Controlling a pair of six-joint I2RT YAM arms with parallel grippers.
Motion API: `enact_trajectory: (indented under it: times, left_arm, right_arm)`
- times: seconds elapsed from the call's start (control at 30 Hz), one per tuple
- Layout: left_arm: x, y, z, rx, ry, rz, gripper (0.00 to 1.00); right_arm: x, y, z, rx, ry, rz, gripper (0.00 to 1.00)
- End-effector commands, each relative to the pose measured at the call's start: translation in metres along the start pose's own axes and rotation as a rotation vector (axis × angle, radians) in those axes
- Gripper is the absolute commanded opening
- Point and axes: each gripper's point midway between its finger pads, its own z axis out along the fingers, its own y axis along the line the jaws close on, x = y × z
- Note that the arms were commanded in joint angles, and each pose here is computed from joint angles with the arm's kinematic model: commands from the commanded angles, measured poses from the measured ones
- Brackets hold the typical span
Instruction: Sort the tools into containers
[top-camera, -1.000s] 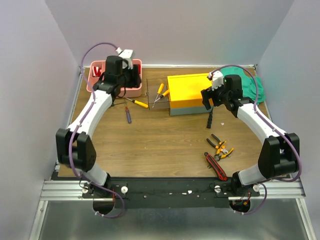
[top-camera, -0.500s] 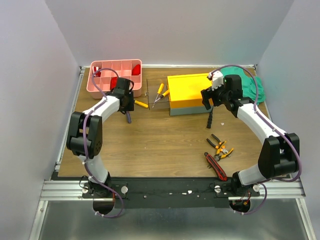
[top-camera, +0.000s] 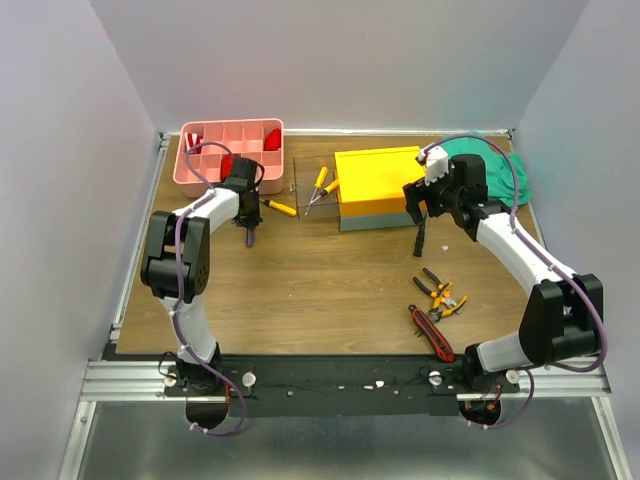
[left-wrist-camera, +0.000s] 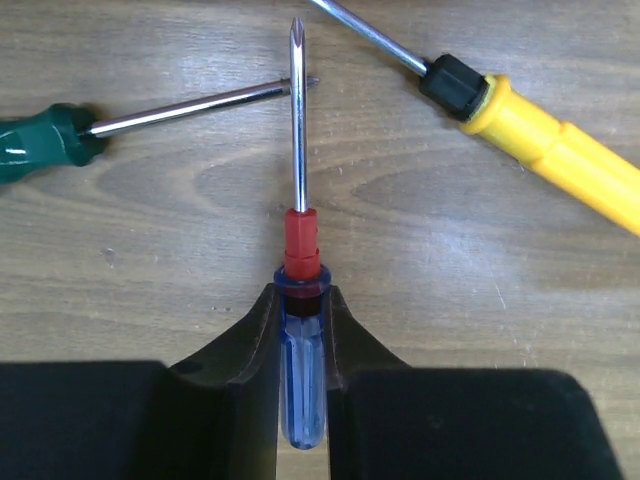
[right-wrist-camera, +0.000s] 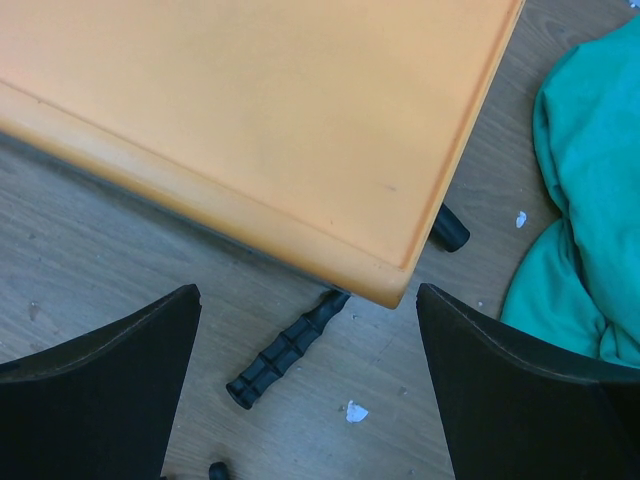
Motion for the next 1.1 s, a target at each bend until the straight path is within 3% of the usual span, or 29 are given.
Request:
enact_trajectory:
  times: [0.0,0.13,0.3,0.5,0.73,0.83,0.93,1.07]
  left_arm:
    - [-0.023,-0.018,-0.047,0.180,-0.058,0.000,0.00]
    - [-0.040,-0.039,-0.104,0.353,-0.173,-0.007,0.00]
    - [-0.091,-0.097,-0.169,0.672,-0.489,0.125,0.00]
    - [-0.121,-0.162,-0.170,0.899,-0.469,0.177,0.00]
    - [-0.133,-0.190,-0.140,0.877,-0.420,0.151,0.01]
    - [-0.121,-0.185,-0.126,0.835,-0.354,0.136,0.35]
    - [-0.118,-0.184,-0.143,0.861,-0.359,0.185,0.50]
    - [-0.128,-0.179,-0.183,0.874,-0.441,0.240,0.62]
  right_arm:
    - [-0.004,0.001,-0.001,-0.009,-0.017,-0.013,0.96]
    - [-0.005,0.000,0.004,-0.016,-0.012,-0.011,0.96]
    - [-0.011,-0.001,0.010,-0.024,-0.017,-0.006,0.96]
    - [-0.011,-0.001,0.013,-0.031,-0.012,-0.001,0.96]
    - [-0.010,-0.001,0.008,-0.020,-0.015,-0.009,0.96]
    - [-0.007,0.001,0.006,-0.021,-0.015,-0.010,0.96]
    - [-0.004,0.001,0.005,-0.020,-0.011,-0.012,0.96]
    - [0.000,0.003,0.007,-0.027,-0.003,-0.008,0.96]
